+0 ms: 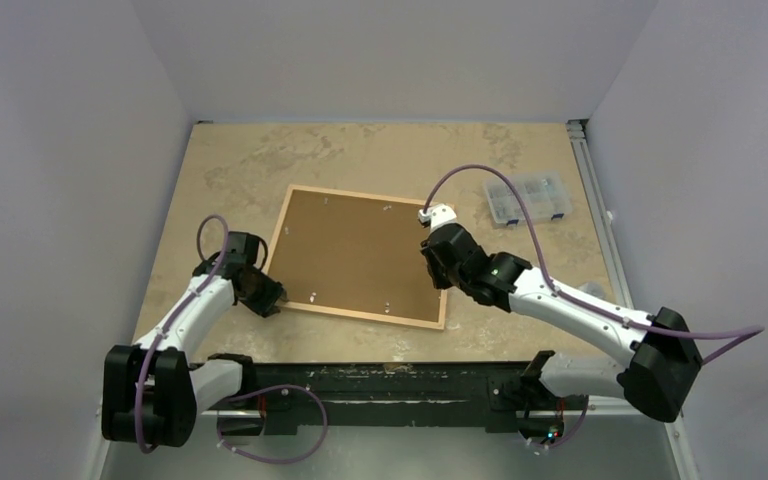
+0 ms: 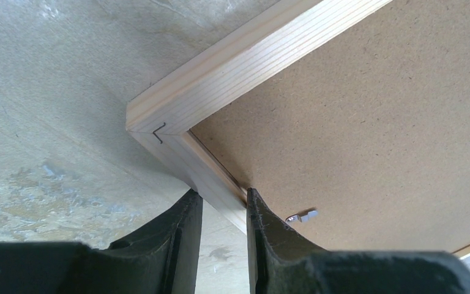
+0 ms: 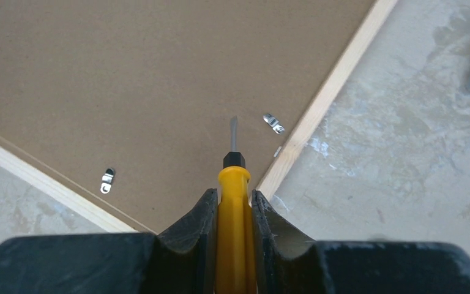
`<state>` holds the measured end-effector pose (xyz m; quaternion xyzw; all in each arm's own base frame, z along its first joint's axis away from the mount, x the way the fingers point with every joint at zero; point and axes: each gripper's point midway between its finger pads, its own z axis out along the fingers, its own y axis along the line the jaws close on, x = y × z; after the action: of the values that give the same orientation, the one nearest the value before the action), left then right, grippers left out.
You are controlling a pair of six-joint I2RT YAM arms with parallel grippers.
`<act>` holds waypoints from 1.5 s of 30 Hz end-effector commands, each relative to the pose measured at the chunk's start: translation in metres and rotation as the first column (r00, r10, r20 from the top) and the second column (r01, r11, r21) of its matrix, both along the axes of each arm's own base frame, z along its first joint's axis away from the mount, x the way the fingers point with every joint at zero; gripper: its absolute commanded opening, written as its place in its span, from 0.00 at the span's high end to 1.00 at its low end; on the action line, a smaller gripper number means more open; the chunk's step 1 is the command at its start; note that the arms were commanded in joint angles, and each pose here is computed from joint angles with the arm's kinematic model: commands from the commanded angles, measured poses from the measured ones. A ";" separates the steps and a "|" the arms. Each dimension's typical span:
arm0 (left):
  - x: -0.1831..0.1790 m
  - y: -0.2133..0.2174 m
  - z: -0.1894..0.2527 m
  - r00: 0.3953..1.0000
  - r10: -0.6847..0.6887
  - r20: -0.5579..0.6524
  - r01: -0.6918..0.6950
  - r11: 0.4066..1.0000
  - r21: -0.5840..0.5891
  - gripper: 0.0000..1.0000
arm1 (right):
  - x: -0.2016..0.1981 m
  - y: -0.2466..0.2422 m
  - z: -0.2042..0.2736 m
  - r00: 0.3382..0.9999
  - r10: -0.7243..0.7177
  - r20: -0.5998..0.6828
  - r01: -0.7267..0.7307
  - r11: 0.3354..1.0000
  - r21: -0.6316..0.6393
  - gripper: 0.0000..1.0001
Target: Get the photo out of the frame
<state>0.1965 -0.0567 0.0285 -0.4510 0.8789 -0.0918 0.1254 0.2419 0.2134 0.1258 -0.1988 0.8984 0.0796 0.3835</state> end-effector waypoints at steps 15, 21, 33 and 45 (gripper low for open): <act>0.010 -0.011 0.079 0.971 -0.150 0.188 0.156 0.988 -0.014 0.27 | 0.023 -0.131 0.006 0.796 -0.598 0.091 0.598 0.801 0.033 1.00; 0.028 -0.024 0.135 0.849 -0.372 0.375 0.380 0.923 0.055 0.30 | 0.037 -0.167 -0.002 0.709 -0.705 0.027 0.699 0.707 0.103 1.00; 0.052 -0.086 0.244 0.428 -0.502 0.752 0.686 0.721 0.091 0.30 | 0.064 -0.216 -0.015 0.582 -0.810 0.070 0.795 0.585 0.160 1.00; 0.059 -0.078 0.204 0.435 -0.587 0.682 0.691 0.704 0.165 0.32 | 0.049 -0.271 -0.025 0.328 -0.917 0.226 0.939 0.342 0.023 0.97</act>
<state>0.2509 -0.1353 0.2370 -0.0540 0.8603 -0.3662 0.3505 0.2903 -0.0354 0.0927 0.2875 0.8444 -0.1640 0.4213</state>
